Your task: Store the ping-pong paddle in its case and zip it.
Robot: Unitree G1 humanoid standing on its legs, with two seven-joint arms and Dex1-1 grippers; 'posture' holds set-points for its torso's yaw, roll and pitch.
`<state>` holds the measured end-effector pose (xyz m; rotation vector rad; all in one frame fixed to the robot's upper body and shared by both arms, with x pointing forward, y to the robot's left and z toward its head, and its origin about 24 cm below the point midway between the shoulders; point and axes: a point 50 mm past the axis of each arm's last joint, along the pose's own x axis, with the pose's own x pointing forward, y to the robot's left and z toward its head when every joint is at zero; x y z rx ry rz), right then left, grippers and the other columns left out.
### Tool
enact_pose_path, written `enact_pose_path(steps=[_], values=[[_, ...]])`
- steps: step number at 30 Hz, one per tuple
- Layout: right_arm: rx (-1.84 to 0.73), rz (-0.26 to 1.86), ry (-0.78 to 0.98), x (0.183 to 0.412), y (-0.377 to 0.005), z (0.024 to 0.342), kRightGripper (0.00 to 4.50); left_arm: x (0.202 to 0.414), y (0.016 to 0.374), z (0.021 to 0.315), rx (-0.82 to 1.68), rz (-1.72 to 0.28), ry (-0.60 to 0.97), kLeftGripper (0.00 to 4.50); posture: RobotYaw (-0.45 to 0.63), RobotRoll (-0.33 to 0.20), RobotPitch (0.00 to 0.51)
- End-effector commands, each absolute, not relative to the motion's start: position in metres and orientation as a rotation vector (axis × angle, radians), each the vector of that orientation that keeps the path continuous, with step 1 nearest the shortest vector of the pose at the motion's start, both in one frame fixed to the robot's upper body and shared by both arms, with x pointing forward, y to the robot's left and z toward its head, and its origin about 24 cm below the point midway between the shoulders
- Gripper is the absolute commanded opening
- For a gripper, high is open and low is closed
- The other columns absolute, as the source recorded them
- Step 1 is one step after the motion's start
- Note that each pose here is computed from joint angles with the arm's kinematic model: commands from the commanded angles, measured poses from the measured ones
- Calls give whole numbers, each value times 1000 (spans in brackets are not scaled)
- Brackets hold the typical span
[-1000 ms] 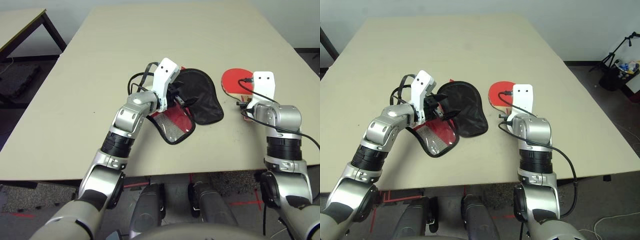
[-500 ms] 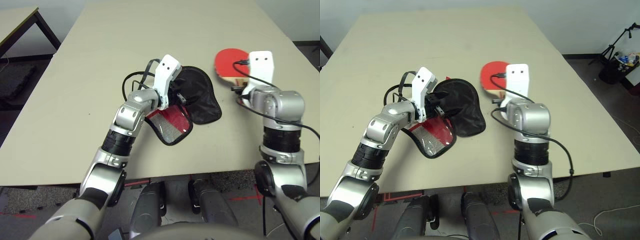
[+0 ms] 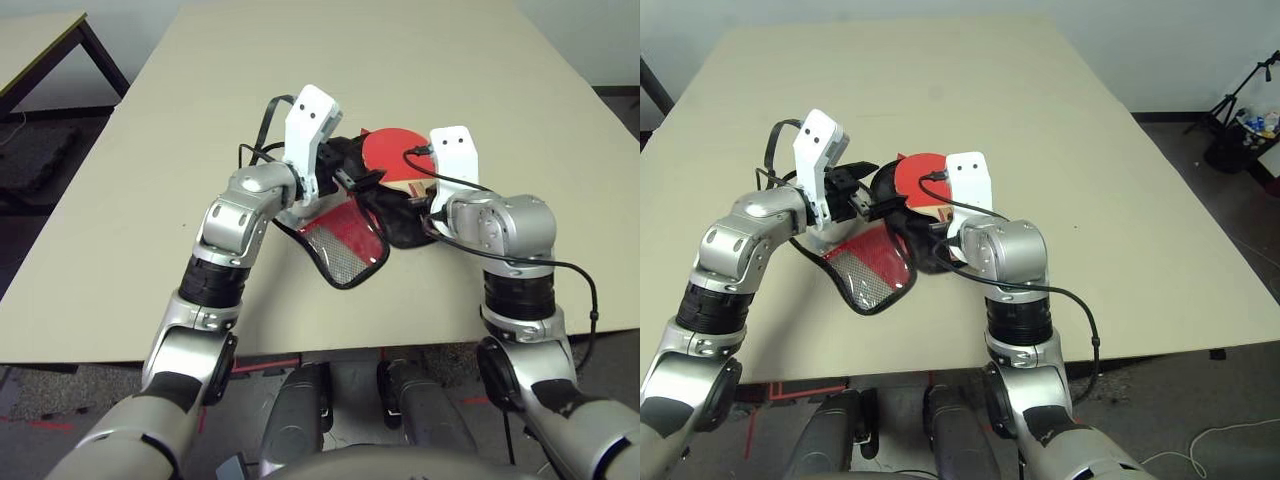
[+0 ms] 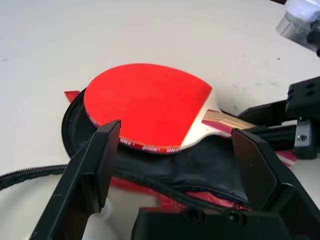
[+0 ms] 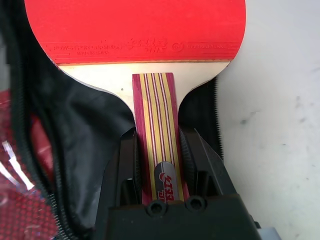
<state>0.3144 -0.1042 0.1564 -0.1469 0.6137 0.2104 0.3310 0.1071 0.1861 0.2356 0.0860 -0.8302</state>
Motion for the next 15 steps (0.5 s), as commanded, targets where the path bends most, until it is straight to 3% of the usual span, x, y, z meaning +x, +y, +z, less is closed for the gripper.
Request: enact_pose_path(steps=[1,15], values=[[-160,239,578,317,-97,162,1121,329,109,184,221,-822,92,4500,36,0,107],[-184,226,578,329,-99,154,1121,329,108,183,212,-818,97,4500,44,0,117]])
